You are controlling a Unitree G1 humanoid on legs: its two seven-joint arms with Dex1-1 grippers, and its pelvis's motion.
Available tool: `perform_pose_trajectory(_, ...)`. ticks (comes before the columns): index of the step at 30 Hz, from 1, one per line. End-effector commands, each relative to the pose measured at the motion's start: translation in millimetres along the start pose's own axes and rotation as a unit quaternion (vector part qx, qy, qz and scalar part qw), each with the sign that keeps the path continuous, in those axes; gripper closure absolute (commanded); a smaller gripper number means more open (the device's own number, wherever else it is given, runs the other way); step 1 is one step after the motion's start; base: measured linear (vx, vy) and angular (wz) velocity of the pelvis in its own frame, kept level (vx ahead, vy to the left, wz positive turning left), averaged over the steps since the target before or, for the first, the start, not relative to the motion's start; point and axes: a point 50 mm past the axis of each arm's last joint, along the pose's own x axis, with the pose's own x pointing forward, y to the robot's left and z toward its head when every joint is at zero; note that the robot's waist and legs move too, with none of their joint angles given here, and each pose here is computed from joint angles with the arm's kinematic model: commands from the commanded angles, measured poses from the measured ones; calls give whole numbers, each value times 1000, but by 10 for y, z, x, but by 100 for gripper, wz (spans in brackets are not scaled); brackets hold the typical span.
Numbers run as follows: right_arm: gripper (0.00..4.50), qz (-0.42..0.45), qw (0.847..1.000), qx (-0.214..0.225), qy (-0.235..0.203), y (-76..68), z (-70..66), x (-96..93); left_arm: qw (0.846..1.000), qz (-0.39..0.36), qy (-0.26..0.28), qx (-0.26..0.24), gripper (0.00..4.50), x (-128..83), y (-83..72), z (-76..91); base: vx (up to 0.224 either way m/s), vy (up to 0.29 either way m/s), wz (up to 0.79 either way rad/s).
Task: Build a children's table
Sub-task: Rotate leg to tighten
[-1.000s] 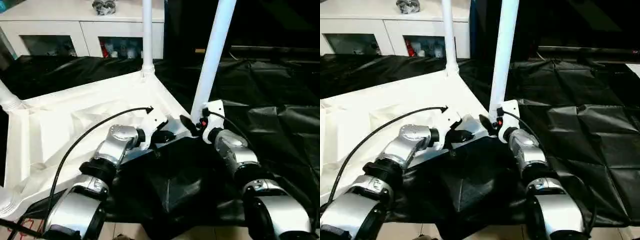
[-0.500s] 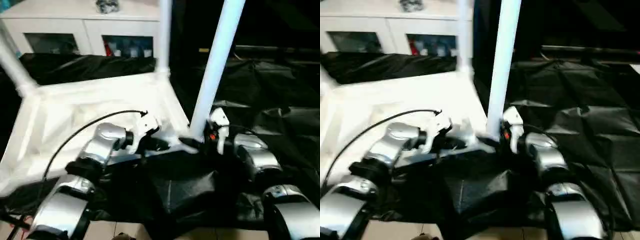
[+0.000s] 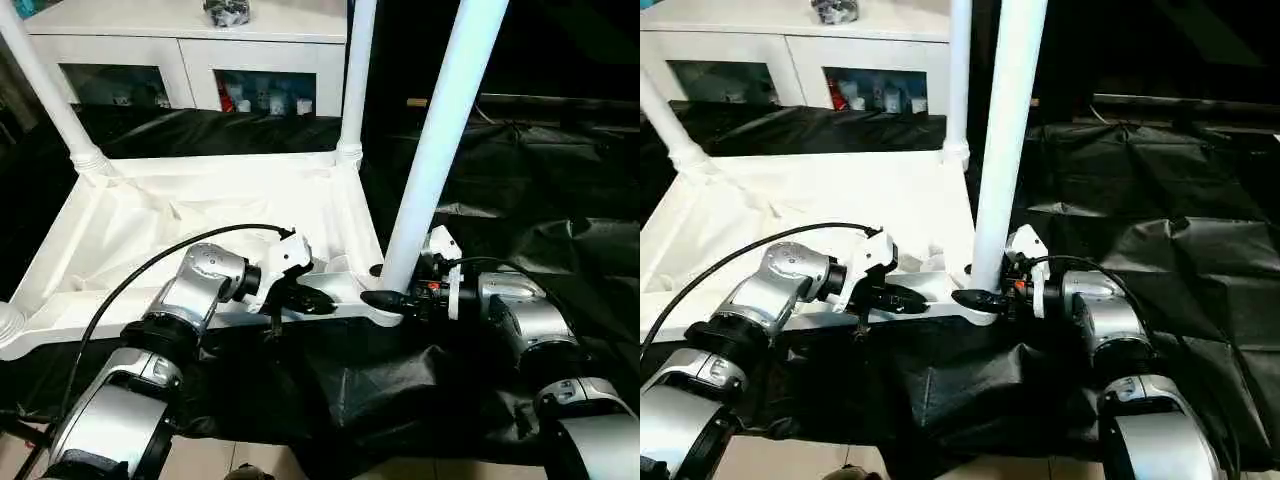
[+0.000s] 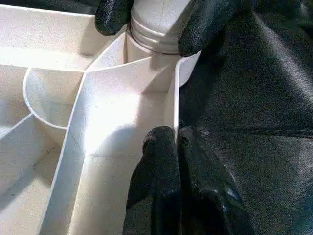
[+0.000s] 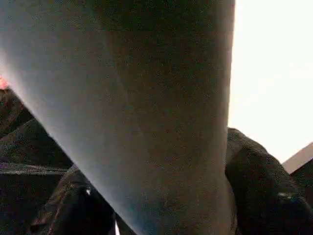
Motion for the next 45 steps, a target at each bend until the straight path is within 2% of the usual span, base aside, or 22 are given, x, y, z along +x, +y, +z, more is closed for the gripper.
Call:
perform_pose_trajectory(1,184,53,998,20,8,205,-109,349,999,34,-31,15,450,215,11,196,0,0,0)
perform_pose_trajectory(3,185,-9,1000,26,6,144,-118,397,998,58,-36,8,450,258,34,221,0,0,0)
perform_pose_trajectory(6,186,-103,994,45,13,66,-157,476,994,103,-42,0,450,342,71,266,0,0,0)
perform_pose_trajectory(7,186,-105,993,46,13,65,-158,478,994,104,-42,0,450,344,71,266,0,0,0)
perform_pose_trajectory(10,186,-189,980,67,16,11,-189,553,990,130,-49,-11,450,423,81,306,0,0,0)
perform_pose_trajectory(12,186,-247,964,96,18,-10,-220,618,989,135,-55,-19,450,485,64,336,0,0,0)
perform_pose_trajectory(13,186,-249,964,97,18,-8,-222,625,989,135,-55,-19,450,489,62,338,0,0,0)
perform_pose_trajectory(14,186,-254,961,104,18,27,-226,708,989,132,-59,-20,450,529,40,358,0,0,0)
perform_pose_trajectory(15,186,-244,964,105,9,52,-210,747,989,131,-61,-20,450,538,34,362,0,0,0)
perform_pose_trajectory(16,130,-234,967,105,2,69,-195,769,989,131,-61,-20,450,540,32,363,0,0,0)
perform_pose_trajectory(19,111,-207,972,107,-14,93,-141,807,991,119,-62,-17,450,527,19,349,0,0,0)
perform_pose_trajectory(21,88,-202,976,82,-12,84,-103,800,992,112,-60,-14,450,501,19,332,0,0,0)
perform_pose_trajectory(25,88,-156,987,36,-22,73,-33,721,995,88,-52,-7,450,431,12,294,0,0,0)
perform_pose_trajectory(27,88,-103,994,12,-23,83,-12,628,998,58,-40,2,450,369,-7,252,0,0,0)
perform_pose_trajectory(32,88,-29,999,6,-18,107,-6,485,999,27,-27,10,450,273,-16,203,0,0,0)
perform_pose_trajectory(36,88,45,999,5,5,151,-51,337,1000,-2,-12,13,450,174,-19,160,0,0,0)
perform_pose_trajectory(40,120,89,996,6,29,200,-106,270,1000,-13,-4,15,450,114,-17,137,0,0,0)
perform_pose_trajectory(45,157,98,995,13,30,228,-122,291,1000,-17,-1,14,450,102,-19,129,0,0,0)
